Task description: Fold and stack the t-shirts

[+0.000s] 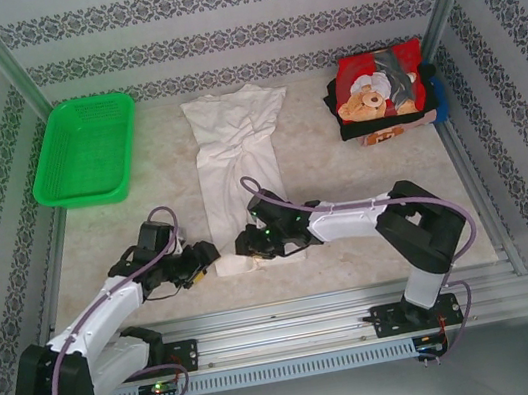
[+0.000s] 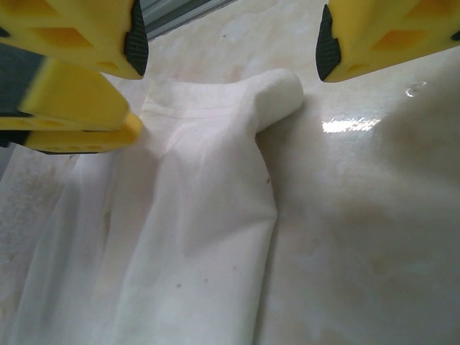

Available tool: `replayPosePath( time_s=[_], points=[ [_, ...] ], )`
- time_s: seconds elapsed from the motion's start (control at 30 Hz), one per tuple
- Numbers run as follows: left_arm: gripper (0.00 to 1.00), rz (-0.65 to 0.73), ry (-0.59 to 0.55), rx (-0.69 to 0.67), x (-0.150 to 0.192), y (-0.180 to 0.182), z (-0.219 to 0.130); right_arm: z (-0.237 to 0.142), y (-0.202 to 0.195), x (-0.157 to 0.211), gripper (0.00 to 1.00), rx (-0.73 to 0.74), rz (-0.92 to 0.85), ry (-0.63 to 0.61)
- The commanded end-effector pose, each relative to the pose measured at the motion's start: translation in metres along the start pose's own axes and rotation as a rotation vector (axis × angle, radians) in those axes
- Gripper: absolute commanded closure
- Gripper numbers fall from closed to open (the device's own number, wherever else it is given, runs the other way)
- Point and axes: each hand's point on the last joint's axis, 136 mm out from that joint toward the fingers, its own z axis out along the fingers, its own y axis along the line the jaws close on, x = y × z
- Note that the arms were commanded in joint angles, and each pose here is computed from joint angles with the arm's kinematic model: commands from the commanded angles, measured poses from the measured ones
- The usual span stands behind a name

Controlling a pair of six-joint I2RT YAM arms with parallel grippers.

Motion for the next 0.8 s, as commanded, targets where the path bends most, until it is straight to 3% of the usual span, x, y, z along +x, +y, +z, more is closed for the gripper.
replayPosePath(
  time_s=[0.0,0.27,0.6,0.77],
  points=[
    [0.36,0.011,-0.007,-0.002,0.003,0.001,-0.001,0.000,-0.004,0.000,0.66,0.050,0.003,0.003],
    [0.36,0.022,-0.008,-0.002,0.004,0.001,-0.003,-0.019,-0.003,0.000,0.61,0.103,-0.029,-0.017],
    [0.36,0.030,-0.001,-0.007,0.003,0.001,-0.001,0.010,-0.007,-0.006,0.63,0.095,-0.020,0.007],
    [0.36,0.029,0.002,-0.009,0.006,0.003,-0.001,0.005,-0.011,-0.004,0.89,0.103,-0.003,-0.001]
  ],
)
